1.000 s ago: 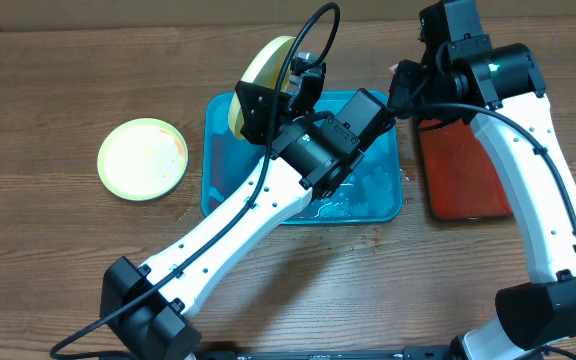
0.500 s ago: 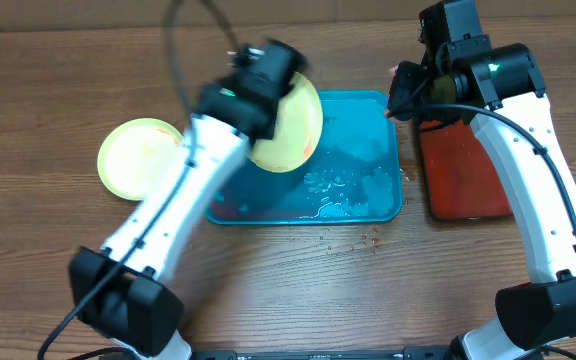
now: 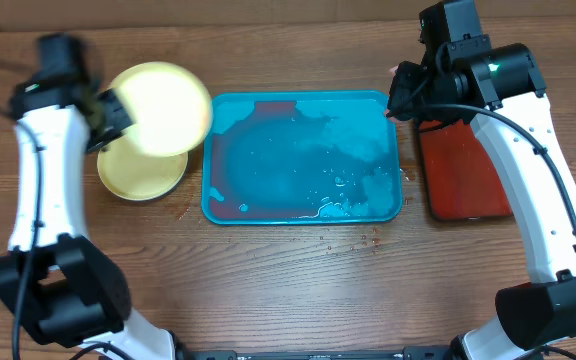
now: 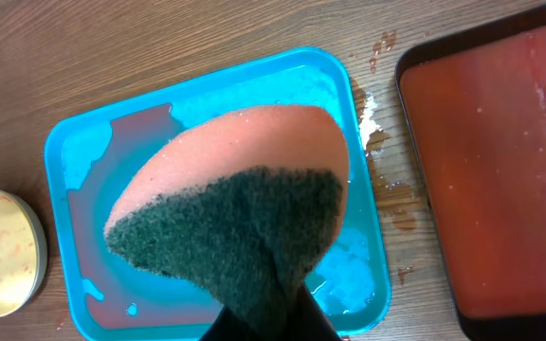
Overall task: Clean dirty plates on tray and stack at the side
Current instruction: 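Lift the yellow plate with the left gripper and stack it on the left pile, then lower the sponge onto the red tray and open the right gripper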
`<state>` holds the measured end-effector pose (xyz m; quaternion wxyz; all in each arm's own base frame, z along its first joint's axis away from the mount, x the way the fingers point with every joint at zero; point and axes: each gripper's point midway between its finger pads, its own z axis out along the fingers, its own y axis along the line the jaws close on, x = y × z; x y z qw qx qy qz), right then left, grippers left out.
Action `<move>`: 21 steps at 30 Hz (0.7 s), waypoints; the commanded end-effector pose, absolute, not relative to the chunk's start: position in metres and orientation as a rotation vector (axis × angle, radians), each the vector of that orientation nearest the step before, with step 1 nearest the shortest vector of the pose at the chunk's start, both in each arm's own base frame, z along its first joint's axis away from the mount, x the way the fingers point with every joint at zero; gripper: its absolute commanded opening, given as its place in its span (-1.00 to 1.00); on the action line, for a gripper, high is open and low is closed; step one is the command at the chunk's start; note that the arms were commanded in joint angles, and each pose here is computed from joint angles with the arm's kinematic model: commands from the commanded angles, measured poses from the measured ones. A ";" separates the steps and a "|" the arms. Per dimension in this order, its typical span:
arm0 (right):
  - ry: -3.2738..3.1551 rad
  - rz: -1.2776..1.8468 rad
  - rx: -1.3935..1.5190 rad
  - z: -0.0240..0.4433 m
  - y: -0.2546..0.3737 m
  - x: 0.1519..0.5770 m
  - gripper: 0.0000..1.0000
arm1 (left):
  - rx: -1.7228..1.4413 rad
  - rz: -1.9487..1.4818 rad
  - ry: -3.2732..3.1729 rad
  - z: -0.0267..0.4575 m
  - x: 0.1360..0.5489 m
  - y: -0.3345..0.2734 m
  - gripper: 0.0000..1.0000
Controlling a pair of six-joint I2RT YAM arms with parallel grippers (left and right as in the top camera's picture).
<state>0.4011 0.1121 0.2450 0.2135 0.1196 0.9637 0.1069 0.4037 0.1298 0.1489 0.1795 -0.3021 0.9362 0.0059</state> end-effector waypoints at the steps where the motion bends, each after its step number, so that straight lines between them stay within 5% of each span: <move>1: 2.644 0.291 0.330 0.254 0.109 0.402 -0.92 | -1.037 -0.067 2.680 0.102 0.386 0.152 -0.91; 11: 2.643 0.293 0.329 0.254 0.109 0.403 -0.92 | -1.127 -0.095 2.667 0.051 0.371 0.169 -0.90; 16: 2.645 0.291 0.330 0.254 0.109 0.402 -0.92 | -1.124 -0.097 2.673 0.050 0.370 0.167 -0.26; 21: 2.644 0.292 0.330 0.254 0.109 0.402 -0.92 | -1.016 -0.202 2.703 0.057 0.377 0.155 -0.07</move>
